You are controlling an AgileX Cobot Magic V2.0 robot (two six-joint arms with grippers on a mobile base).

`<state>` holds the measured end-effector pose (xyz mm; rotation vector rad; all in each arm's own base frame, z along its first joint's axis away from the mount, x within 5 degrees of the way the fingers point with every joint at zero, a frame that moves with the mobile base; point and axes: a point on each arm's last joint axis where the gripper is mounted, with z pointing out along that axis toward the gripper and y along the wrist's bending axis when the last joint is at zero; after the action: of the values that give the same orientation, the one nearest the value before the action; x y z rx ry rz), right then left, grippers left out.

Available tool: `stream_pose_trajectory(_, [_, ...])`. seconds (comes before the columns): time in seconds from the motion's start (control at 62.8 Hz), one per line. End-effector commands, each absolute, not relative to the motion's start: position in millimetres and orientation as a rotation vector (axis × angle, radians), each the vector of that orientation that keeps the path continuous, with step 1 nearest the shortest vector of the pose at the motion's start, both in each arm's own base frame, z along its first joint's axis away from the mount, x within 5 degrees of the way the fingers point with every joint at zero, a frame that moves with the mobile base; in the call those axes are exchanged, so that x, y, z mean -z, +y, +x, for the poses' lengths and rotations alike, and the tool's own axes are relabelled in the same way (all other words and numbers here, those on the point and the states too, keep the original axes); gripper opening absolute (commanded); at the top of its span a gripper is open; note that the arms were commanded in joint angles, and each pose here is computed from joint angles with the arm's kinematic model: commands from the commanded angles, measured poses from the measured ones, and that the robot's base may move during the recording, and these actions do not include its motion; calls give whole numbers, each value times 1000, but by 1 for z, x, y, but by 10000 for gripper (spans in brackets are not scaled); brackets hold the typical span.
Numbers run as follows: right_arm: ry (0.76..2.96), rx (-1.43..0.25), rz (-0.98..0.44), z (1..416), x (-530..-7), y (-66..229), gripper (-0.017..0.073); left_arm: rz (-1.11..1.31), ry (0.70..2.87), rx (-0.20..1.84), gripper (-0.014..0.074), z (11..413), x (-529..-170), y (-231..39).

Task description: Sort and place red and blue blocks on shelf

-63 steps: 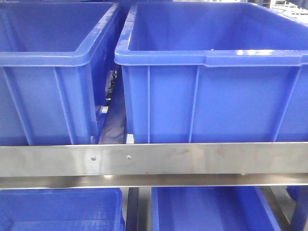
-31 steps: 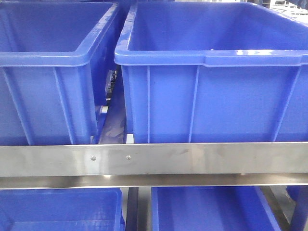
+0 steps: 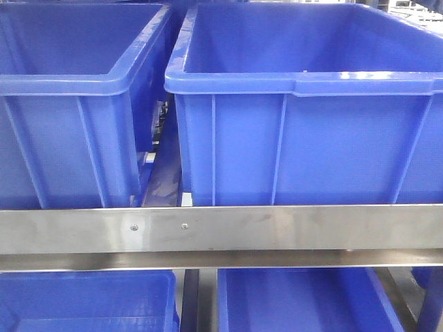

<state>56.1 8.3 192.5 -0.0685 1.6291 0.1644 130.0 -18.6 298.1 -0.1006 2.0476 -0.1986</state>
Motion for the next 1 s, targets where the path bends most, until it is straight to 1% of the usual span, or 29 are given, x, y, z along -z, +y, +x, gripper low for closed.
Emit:
stream_pose_trajectory(0.0, [1528,-156,-73,55,-201,8,49,-83,1944,224,125,133,-314,-20])
stream_pose_trajectory(0.111, [1528,-156,-73,55,-201,8,49,-44,1938,169,125,133,-314,-18])
stream_pose_trajectory(0.255, [1528,-156,-73,55,-201,8,49,-23,1845,162,125,116,-316,-15])
stream_pose_trajectory(0.334, [1528,-156,-73,55,-201,8,49,-2,1798,151,125,105,-310,-13])
stream_pose_trajectory(0.478, [1528,-156,-73,55,-201,8,49,10,1708,145,125,88,-291,-9])
stream_pose_trajectory(0.669, [1528,-156,-73,55,-201,8,49,-59,1609,153,125,73,-265,-4])
stream_pose_trajectory(0.987, [1528,-156,-73,55,-201,8,49,-69,1553,156,125,59,-227,-3])
